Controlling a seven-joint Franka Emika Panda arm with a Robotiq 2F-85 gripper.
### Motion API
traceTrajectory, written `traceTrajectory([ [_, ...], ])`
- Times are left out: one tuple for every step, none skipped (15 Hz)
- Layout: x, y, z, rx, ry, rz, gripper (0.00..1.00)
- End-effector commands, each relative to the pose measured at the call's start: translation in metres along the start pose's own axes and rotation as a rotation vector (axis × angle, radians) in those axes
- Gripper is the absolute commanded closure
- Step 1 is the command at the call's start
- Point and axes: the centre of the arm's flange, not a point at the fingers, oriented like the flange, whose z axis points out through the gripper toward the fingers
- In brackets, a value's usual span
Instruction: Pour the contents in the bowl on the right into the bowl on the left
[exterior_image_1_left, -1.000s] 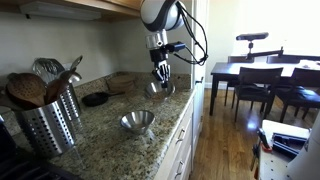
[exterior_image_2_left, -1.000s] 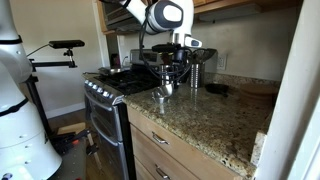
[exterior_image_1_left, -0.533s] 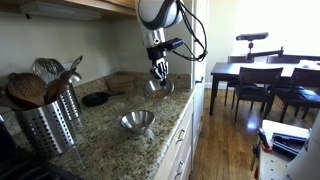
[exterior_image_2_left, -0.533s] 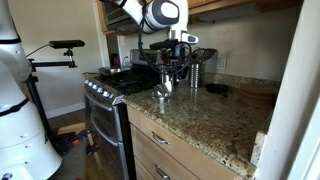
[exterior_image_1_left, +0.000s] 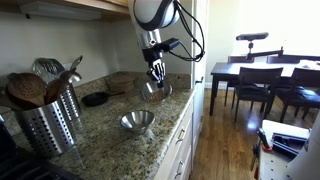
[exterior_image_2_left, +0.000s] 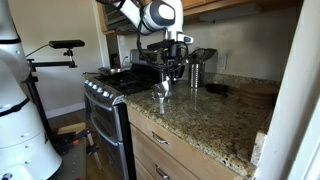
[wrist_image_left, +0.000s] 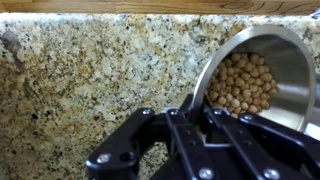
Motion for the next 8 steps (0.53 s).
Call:
traceTrajectory([
  [-0.0024,-0.0130,-0.0055,-0.056,-0.019,0.009,0.93],
  [-0.0006,-0.0155,-0.0050,-0.076,-0.020,0.009,0.93],
  [0.0008,-0.0175,-0.0044,-0.090,-0.023,0.008,0.93],
  [0.0020,-0.0190,-0.0035,-0.101,-0.025,0.008,0.93],
  [0.0030,-0.0204,-0.0029,-0.110,-0.026,0.007,0.93],
  [0.0038,-0.0218,-0.0024,-0.116,-0.027,0.009,0.93],
  [0.0048,-0.0227,-0.0019,-0.125,-0.028,0.010,0.93],
  [0.0062,-0.0228,-0.0022,-0.131,-0.029,0.010,0.93],
])
